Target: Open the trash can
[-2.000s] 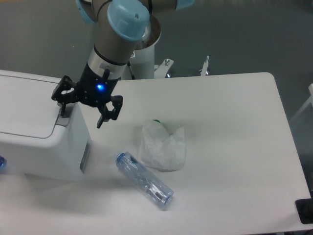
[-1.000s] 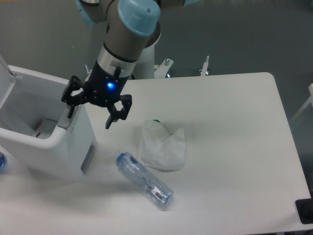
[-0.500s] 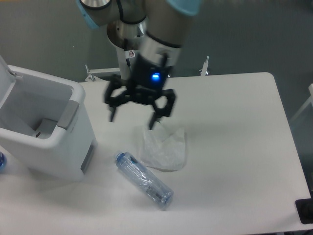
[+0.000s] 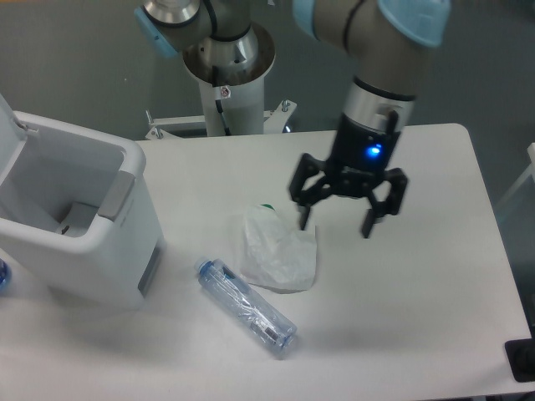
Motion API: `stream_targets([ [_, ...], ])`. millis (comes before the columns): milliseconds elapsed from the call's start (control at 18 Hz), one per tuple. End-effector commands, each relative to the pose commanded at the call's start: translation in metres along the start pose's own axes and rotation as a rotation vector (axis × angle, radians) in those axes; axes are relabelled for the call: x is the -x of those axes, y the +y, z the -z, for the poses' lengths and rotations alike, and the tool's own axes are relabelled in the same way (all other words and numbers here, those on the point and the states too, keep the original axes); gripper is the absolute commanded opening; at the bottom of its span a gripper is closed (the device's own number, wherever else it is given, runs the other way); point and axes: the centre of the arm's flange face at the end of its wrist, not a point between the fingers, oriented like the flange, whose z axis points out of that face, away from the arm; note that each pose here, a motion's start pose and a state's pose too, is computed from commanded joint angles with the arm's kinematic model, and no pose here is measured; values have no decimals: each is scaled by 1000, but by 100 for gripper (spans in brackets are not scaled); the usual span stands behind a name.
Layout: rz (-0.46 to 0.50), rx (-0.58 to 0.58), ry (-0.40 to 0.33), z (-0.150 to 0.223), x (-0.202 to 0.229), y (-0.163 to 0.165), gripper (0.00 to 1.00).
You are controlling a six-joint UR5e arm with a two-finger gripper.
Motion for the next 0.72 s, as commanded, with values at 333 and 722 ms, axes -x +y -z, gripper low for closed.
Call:
stream_targets([
  [333, -134, 112, -58, -29, 58, 23, 100],
  [722, -350, 268, -118, -58, 101, 48, 100],
])
